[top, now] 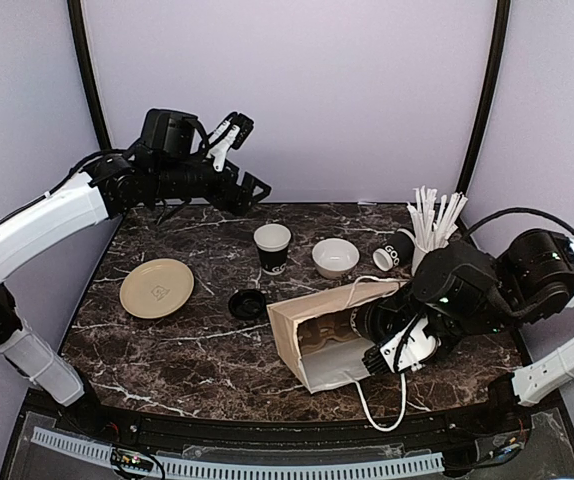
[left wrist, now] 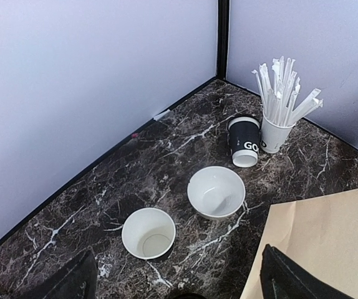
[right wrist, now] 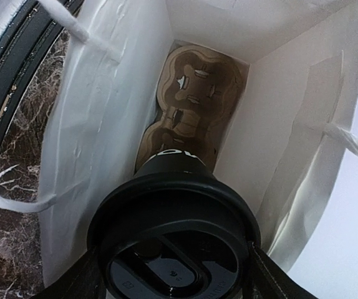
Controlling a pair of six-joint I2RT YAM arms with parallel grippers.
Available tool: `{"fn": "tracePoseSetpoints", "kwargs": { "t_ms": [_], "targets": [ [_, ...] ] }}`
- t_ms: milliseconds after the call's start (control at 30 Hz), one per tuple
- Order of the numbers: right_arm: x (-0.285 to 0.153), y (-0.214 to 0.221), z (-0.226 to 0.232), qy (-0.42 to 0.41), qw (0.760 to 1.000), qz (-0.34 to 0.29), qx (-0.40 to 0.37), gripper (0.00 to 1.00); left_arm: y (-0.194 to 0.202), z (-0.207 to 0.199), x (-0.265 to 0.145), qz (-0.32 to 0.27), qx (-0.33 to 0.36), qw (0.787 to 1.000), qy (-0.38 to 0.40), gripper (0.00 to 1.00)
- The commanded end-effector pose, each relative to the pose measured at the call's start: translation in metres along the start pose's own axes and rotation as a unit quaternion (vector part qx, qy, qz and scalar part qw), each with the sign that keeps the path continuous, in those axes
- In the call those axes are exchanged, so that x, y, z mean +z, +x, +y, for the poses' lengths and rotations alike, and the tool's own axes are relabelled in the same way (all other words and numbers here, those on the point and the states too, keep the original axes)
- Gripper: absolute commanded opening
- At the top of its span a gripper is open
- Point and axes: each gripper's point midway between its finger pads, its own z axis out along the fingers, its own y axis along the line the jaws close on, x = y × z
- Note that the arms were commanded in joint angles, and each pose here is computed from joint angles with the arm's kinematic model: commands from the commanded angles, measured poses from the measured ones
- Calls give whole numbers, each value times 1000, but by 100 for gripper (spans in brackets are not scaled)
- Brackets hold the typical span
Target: Pack the takeout coffee
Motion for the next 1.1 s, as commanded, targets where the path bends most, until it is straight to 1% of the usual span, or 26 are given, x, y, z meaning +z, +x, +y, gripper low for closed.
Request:
{"fn": "tracePoseSetpoints", "kwargs": {
  "t_ms": [0,233,367,733,1067],
  "targets": [
    [7,-7,-17,56,998,-4,6,47,-7,-4,6,-25,-18,999,37,93],
    [27,-12,-10,59,998,-6,21,47,6,-12,27,-6,-27,997,70,91],
    [39,-7,-8,43,998,2,33,47,11,-22,34,2,-29,995,99,91],
    [70,-1,-7,4,997,17,71,46,34,-32,46,23,-28,991,130,90],
    [90,8,-14,20,994,30,108,45,64,-46,61,57,-23,983,174,89]
  ]
}}
